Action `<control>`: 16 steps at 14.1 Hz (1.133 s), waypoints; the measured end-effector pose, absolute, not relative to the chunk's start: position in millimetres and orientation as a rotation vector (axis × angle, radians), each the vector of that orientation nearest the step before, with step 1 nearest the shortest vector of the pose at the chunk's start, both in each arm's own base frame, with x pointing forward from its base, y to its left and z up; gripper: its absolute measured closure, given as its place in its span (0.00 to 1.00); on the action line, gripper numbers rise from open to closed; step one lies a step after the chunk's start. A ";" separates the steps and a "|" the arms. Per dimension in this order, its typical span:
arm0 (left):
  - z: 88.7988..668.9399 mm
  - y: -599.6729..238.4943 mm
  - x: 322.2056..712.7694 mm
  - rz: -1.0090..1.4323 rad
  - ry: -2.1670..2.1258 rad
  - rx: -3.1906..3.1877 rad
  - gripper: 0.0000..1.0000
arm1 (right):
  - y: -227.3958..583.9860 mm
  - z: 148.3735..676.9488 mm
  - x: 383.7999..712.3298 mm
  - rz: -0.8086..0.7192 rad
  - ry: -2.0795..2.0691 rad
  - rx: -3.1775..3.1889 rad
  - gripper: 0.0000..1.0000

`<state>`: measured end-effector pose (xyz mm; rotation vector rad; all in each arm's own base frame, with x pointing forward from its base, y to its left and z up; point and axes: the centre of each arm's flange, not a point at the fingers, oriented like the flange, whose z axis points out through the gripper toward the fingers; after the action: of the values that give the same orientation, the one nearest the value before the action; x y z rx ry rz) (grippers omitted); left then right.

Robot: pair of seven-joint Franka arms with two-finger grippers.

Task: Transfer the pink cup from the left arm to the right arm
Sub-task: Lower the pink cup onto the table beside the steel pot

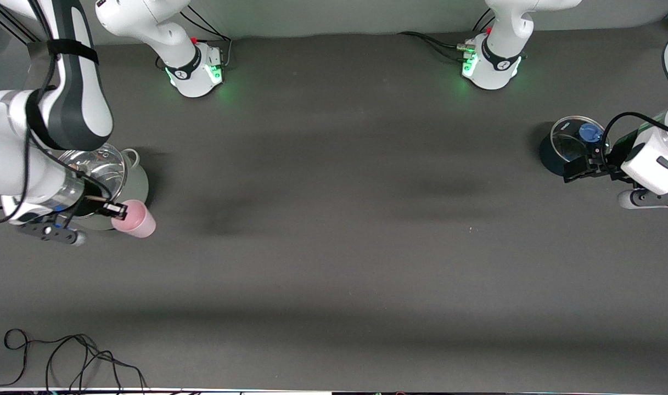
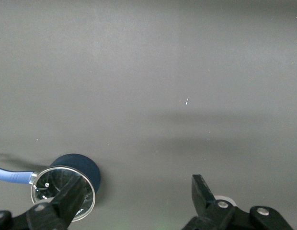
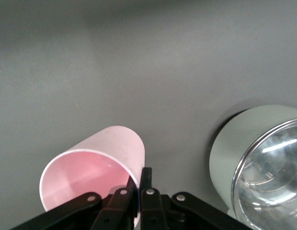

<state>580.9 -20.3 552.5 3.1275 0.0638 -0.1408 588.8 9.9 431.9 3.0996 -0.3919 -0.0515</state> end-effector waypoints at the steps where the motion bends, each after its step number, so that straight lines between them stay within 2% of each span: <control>1: 553.1 -21.2 582.0 -0.138 0.061 3.127 0.00 | 12.7 434.9 585.6 -0.048 -0.384 3.109 0.97; 9: 548.7 -27.0 584.2 -0.149 0.041 3.128 0.00 | 15.1 438.6 578.7 -0.048 -0.375 3.125 0.97; 12: 548.7 -25.7 584.2 -0.149 0.028 3.127 0.00 | 16.0 417.9 579.1 -0.082 -0.374 3.106 0.97; 16: 548.2 -24.3 583.5 -0.159 -0.014 3.126 0.00 | 14.2 362.2 577.7 -0.049 -0.364 3.072 0.97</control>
<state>583.5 -24.3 548.2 3.1255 -0.0143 -0.1593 577.7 14.2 362.2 3.0725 -0.3640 -0.0490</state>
